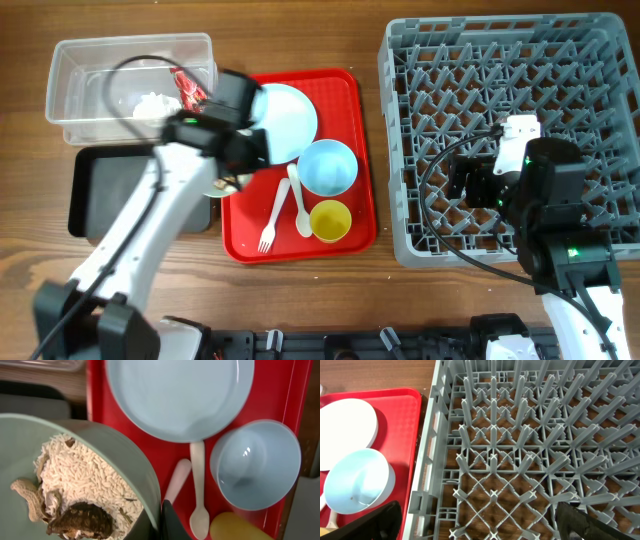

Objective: Sort waste into correct bins and load items into the dishwasher rack
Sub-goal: 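Grasp the green rice bowl with the left gripper, carry over black tray, then tip the green bowl with the left gripper to dump rice onto black tray, then set the empty green bowl back onto the blue plate with the left gripper, then grasp the yellow cup with the left gripper and lift it, then pass the yellow cup from the left gripper to the right gripper, then lower the yellow cup into the dish rack with the right gripper and release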

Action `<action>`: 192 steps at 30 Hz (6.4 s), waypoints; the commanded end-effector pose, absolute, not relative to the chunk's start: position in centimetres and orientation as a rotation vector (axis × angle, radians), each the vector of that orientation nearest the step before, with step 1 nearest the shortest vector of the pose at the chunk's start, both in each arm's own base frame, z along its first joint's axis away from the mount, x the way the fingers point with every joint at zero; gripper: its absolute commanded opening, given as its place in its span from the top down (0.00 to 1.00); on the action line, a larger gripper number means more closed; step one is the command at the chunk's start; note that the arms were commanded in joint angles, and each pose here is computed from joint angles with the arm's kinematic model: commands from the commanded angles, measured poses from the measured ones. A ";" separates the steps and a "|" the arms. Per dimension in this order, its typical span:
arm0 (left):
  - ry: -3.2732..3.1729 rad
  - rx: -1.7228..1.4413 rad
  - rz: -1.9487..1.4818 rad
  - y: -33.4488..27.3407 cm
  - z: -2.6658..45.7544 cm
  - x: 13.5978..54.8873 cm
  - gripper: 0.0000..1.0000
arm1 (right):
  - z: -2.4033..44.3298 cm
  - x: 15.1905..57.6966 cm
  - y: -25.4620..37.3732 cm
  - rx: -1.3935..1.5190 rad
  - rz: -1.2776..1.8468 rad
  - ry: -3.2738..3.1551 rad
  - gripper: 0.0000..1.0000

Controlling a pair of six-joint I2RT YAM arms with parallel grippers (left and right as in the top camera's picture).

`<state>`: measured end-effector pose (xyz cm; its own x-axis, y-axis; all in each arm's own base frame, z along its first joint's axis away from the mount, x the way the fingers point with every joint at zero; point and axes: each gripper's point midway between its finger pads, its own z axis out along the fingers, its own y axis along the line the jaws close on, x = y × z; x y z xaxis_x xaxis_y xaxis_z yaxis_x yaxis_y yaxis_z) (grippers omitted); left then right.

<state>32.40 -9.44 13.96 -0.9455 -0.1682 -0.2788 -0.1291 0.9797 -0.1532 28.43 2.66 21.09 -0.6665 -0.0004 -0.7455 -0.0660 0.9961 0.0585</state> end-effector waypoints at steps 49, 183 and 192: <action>1.900 -1.043 -2.027 5.1 18.1 34.5 0.96 | 22.2 28.7 2.9 -0.048 0.122 2.272 0.00; 2.388 0.453 -2.124 -30.3 25.2 30.1 0.96 | 27.5 30.2 18.3 -0.654 1.377 1.835 0.38; 2.622 0.078 -1.407 -26.4 17.4 36.2 0.43 | 23.0 33.6 15.5 -0.428 1.055 2.057 0.41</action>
